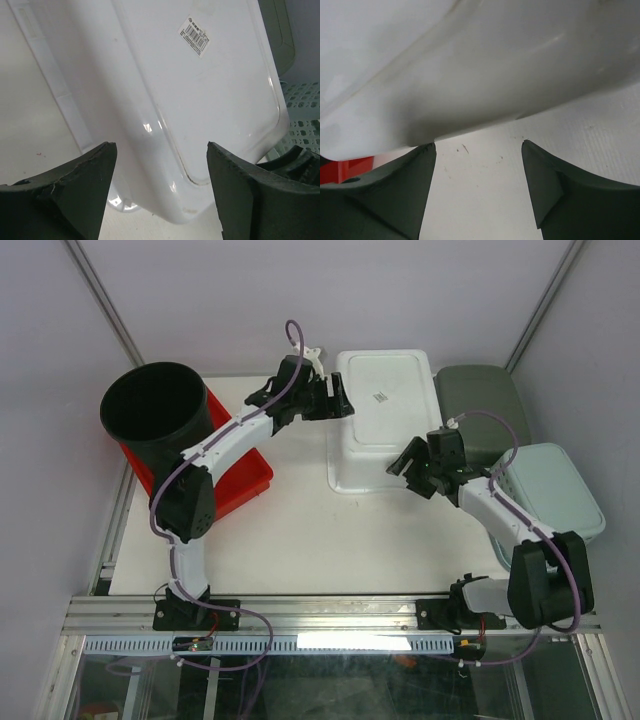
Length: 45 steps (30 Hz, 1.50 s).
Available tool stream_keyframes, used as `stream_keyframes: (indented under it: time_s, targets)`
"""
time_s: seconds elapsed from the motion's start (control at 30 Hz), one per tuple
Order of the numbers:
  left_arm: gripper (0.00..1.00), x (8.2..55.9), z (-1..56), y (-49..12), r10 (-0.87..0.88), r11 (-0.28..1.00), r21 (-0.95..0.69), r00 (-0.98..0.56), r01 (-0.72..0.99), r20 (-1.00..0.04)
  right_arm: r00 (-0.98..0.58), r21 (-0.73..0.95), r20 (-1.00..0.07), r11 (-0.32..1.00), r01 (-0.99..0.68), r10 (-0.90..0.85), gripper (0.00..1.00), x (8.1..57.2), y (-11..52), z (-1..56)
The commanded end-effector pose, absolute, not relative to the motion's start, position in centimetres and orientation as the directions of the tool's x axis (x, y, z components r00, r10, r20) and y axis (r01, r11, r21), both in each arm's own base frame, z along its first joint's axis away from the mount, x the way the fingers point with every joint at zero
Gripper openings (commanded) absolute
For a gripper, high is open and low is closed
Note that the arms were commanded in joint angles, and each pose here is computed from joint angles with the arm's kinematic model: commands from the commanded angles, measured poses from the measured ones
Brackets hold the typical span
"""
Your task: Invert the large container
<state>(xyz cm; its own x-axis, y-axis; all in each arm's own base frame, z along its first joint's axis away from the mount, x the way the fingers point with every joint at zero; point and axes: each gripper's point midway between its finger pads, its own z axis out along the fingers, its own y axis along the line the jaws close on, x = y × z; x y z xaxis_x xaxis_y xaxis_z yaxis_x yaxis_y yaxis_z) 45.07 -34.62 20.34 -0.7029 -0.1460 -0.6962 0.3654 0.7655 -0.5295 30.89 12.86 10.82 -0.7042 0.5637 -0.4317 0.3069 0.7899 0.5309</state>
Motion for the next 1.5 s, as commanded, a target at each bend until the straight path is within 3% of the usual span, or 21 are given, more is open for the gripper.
stream_keyframes:
  time_s: [0.0, 0.2, 0.47, 0.93, 1.27, 1.47]
  targets:
    - [0.75, 44.6, 28.2, -31.4, -0.188, 0.78, -0.481, -0.583, 0.4, -0.791, -0.617, 0.596, -0.491, 0.753, 0.278, 0.616, 0.73, 35.3, 13.7, 12.9]
    - [0.81, 42.9, 29.5, -27.0, -0.227, 0.817, -0.466, -0.555, 0.338, -0.8, -0.598, 0.602, -0.505, 0.751, 0.272, 0.622, 0.73, 36.4, 13.8, 13.6]
    - [0.83, 42.3, 28.8, -21.3, -0.258, 0.868, -0.44, -0.548, 0.231, -0.796, -0.556, 0.543, -0.579, 0.791, 0.283, 0.596, 0.74, 34.1, 10.9, 14.7]
    - [0.87, 38.1, 36.5, -19.0, -0.229, 0.867, -0.378, -0.414, 0.324, -0.881, -0.577, 0.417, -0.696, 0.895, 0.159, 0.427, 0.74, 31.9, 8.4, 20.1]
    - [0.98, 35.5, 41.7, -14.5, -0.212, 0.929, -0.277, -0.259, 0.246, -0.942, -0.52, 0.539, -0.789, 0.776, -0.328, 0.328, 0.6, 33.4, 17.6, 28.4]
    - [0.98, 34.3, 41.9, -12.6, -0.294, 0.932, -0.335, -0.252, 0.14, -0.922, -0.695, 0.525, -0.7, 0.776, -0.349, 0.162, 0.49, 33.1, 27.9, 24.9]
